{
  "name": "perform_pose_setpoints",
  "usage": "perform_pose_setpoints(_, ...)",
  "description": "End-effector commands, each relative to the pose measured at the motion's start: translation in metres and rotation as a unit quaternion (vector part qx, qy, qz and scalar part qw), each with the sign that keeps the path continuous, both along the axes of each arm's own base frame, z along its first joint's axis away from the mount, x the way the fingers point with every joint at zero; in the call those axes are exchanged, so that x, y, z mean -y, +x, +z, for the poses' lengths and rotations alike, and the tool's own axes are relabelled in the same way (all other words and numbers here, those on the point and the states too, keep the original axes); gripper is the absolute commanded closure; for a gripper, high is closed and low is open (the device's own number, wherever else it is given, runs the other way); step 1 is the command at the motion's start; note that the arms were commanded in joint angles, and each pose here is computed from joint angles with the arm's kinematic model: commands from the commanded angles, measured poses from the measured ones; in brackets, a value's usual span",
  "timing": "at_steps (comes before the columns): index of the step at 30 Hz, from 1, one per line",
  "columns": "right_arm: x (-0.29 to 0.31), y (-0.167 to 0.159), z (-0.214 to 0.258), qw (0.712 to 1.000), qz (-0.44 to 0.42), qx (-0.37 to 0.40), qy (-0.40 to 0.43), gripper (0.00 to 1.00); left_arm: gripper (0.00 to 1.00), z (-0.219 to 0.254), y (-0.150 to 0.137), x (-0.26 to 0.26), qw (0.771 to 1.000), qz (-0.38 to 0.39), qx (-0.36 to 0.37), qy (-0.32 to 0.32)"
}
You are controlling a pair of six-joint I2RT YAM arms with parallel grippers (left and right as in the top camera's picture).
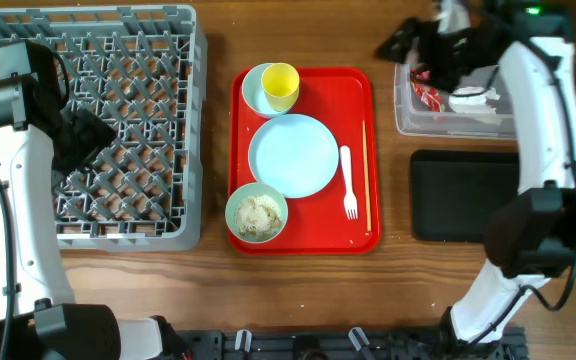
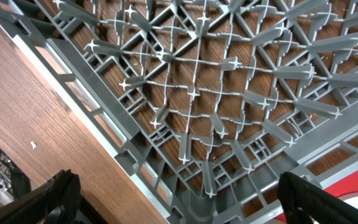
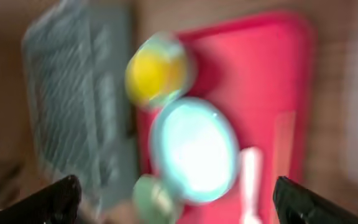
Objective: Sort waste into correct bins and load items into the dishwasher rack
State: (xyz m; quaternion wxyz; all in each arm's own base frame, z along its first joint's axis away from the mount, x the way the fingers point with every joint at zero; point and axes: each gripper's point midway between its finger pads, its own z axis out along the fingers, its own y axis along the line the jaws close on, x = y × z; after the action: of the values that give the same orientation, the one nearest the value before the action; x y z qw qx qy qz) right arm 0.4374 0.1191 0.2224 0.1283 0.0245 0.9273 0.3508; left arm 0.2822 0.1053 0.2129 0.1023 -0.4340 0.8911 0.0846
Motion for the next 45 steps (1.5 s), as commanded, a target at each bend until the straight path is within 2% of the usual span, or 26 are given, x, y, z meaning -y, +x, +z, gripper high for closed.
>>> perform_pose_setpoints(1,-0.071,-0.037,0.009,0.993,0.114,0.024,-0.009,0.0,0.0,0.007,0.001,-0.002,1.0,0.009,0.015,0.001)
perform_pose_setpoints(5,-0.09,-0.046,-0.024,0.984,0.02,-0.014,-0.176,0.0,0.0,0.007,0.001,-0.002,1.0,0.009,0.015,0.001)
perform_pose_setpoints(7,-0.097,-0.049,-0.027,0.977,-0.02,-0.015,-0.211,0.0,0.0,0.007,0.001,-0.002,1.0,0.009,0.015,0.001)
perform_pose_setpoints(13,-0.103,-0.042,-0.022,0.978,-0.06,-0.011,-0.199,0.0,0.0,0.007,0.001,-0.002,1.0,0.009,0.015,0.001)
perform_pose_setpoints(16,-0.065,-0.035,-0.027,0.967,-0.098,-0.027,-0.233,0.0,0.0,0.007,0.001,-0.002,1.0,0.009,0.015,0.001)
perform_pose_setpoints(21,-0.008,-0.042,-0.035,0.951,-0.143,-0.089,-0.258,0.0,0.0,0.007,0.001,-0.002,1.0,0.009,0.015,0.001)
perform_pose_setpoints(27,0.021,-0.034,-0.036,0.945,-0.176,-0.099,-0.257,0.0,0.0,0.007,0.001,-0.002,1.0,0.009,0.015,0.001)
perform_pose_setpoints(39,0.01,0.02,-0.015,0.956,-0.204,0.008,-0.209,0.0,0.0,0.007,0.001,-0.002,1.0,0.009,0.015,0.001)
perform_pose_setpoints(45,0.007,0.035,-0.007,0.957,-0.211,0.04,-0.195,0.01,0.0,0.007,0.001,-0.002,1.0,0.009,0.015,0.001)
